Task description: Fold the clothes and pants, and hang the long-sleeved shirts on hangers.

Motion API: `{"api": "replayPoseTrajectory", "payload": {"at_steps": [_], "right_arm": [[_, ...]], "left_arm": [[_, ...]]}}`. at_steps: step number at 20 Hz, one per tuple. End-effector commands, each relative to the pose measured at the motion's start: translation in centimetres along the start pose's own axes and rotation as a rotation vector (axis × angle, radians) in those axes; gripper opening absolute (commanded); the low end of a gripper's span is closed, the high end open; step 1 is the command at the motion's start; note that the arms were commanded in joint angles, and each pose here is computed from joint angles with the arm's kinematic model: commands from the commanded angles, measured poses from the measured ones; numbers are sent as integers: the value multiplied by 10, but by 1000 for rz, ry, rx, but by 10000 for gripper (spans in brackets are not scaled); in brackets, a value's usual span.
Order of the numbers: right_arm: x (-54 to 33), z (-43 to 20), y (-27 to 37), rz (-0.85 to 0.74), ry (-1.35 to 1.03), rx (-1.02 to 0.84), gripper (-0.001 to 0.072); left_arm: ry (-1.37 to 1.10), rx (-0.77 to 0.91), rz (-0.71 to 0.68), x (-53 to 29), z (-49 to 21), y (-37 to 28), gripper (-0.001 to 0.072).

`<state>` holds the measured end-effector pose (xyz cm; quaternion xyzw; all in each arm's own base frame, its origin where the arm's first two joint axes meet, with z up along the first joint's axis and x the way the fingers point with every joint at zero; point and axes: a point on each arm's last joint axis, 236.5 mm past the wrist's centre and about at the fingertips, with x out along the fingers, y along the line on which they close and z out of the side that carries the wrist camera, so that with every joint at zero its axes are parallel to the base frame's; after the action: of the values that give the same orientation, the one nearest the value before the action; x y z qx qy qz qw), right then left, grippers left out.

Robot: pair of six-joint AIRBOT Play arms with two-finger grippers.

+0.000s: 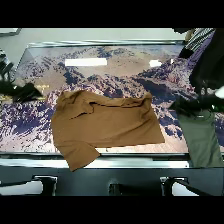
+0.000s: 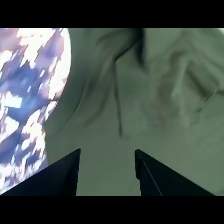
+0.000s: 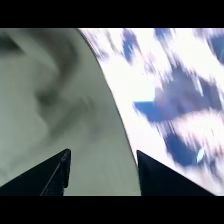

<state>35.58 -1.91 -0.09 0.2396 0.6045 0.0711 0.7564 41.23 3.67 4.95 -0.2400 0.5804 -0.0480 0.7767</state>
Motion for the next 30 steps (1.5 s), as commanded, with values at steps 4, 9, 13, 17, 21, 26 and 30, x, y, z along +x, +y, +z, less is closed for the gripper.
{"api": "replayPoseTrajectory", "payload": {"at_steps": [4,9,13,17,21,26,30], "right_arm": [[49,-116,-30,38,196,142,481],[61,-118,-40,17,165,125,480],[68,-115,-37,37,139,154,480],[82,-129,-24,124,171,194,477],[90,-124,-21,155,150,197,204],[87,-122,-7,214,147,184,33],[83,-124,8,280,163,171,33]], "left_arm": [[-58,-174,22,-11,-100,37,400],[-61,-190,19,-10,-131,35,401],[-47,-191,15,-10,-134,34,401],[-23,-193,11,-8,-138,34,415],[12,-215,12,5,-153,39,415],[148,-293,-3,50,-212,51,415],[161,-319,-10,69,-231,56,415]]}}
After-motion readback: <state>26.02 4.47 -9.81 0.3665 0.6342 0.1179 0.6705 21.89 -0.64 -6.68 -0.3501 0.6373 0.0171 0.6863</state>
